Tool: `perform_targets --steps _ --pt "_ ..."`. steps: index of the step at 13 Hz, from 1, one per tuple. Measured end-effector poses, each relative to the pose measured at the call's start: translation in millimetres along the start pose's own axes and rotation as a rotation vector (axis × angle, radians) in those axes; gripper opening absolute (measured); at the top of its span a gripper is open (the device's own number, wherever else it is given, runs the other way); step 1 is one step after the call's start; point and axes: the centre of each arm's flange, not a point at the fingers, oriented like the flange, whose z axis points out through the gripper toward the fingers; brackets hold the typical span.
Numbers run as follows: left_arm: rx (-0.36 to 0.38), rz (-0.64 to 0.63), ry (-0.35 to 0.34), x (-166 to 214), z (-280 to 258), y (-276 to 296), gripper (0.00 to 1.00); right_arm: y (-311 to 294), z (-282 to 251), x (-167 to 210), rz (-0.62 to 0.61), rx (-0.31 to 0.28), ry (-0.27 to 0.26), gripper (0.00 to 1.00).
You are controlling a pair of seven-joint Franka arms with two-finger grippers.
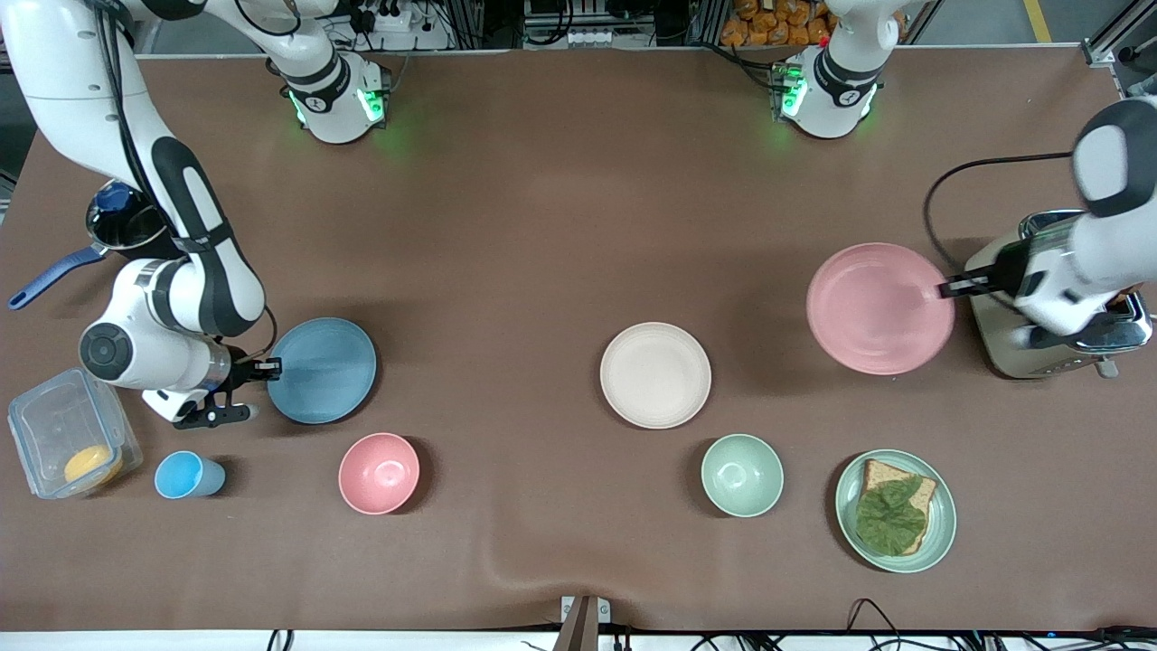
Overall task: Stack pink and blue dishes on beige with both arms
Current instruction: 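Lift the pink plate with the left gripper over the beige plate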
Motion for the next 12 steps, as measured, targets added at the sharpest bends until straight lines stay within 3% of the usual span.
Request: perform_targets --steps 2,5,9,12 --pt "-0.047 -0.019 -0.031 6.9 26.8 30.3 0.04 0.0 -19.3 3.9 -0.025 -0.008 0.036 0.07" --pt "-0.037 -0.086 -0.025 2.4 58.9 100.4 0.04 -2.4 -56.8 8.9 -0.07 -0.021 0.086 0.05" --pt "0.032 -0.128 -0.01 -17.6 126.1 194.2 0.04 -37.5 -116.0 24.8 -0.134 0.008 0.069 0.05" --pt "0.035 -0.126 -0.022 -22.0 161.8 218.6 0.04 -74.9 -132.2 34.5 -0.128 0.033 0.082 0.05"
